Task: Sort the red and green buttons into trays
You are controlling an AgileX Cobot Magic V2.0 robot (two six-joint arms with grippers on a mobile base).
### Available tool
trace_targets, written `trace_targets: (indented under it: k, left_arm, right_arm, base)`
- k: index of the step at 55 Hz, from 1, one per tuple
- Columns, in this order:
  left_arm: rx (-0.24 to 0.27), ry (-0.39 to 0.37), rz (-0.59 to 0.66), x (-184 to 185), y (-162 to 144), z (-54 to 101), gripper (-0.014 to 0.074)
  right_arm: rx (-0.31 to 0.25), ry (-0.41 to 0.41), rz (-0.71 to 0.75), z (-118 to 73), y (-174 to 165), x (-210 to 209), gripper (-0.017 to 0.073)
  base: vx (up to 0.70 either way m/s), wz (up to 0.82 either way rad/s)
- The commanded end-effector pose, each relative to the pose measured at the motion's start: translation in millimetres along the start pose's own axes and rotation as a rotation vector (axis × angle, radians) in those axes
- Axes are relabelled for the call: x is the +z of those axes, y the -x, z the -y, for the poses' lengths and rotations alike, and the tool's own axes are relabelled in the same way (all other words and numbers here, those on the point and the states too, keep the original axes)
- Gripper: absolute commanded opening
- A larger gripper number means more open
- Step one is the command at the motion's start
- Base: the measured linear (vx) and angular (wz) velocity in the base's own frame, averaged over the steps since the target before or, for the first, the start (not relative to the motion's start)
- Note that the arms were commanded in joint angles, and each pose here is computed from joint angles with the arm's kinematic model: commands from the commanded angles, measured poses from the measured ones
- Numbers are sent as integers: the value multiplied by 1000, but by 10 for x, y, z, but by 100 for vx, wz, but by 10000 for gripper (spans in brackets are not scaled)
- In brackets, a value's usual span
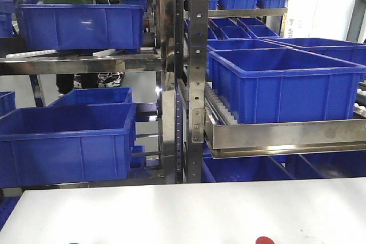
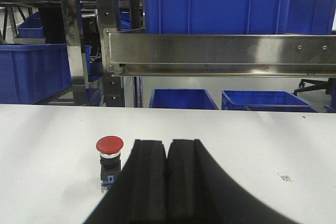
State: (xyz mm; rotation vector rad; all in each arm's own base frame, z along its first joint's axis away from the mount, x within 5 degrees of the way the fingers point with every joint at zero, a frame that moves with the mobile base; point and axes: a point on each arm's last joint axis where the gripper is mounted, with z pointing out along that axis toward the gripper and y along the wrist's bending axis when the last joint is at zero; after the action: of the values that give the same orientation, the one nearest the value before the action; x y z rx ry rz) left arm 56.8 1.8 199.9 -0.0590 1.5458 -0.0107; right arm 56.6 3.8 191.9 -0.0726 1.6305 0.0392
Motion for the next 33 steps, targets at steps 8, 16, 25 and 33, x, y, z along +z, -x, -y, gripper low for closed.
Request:
trace_targets:
  k: [8, 16, 25, 33]
  left_arm:
    - [-18, -7, 124, -27, 175, 8, -6]
    - [-18, -7, 124, -27, 175, 8, -6]
    - [-18, -7, 124, -27, 175, 8, -6]
    - [-18, -7, 124, -27, 175, 8, -6]
  right_arm:
    - [-9, -7, 81, 3, 52, -3, -8]
    - [-9, -6, 87, 3, 58, -3, -8]
    - [-9, -6, 92, 3, 62, -3, -8]
    - [-9, -5, 148, 2, 113, -10, -8]
  base:
    - [0, 0]
    - [0, 0]
    - [0, 0]
    - [0, 0]
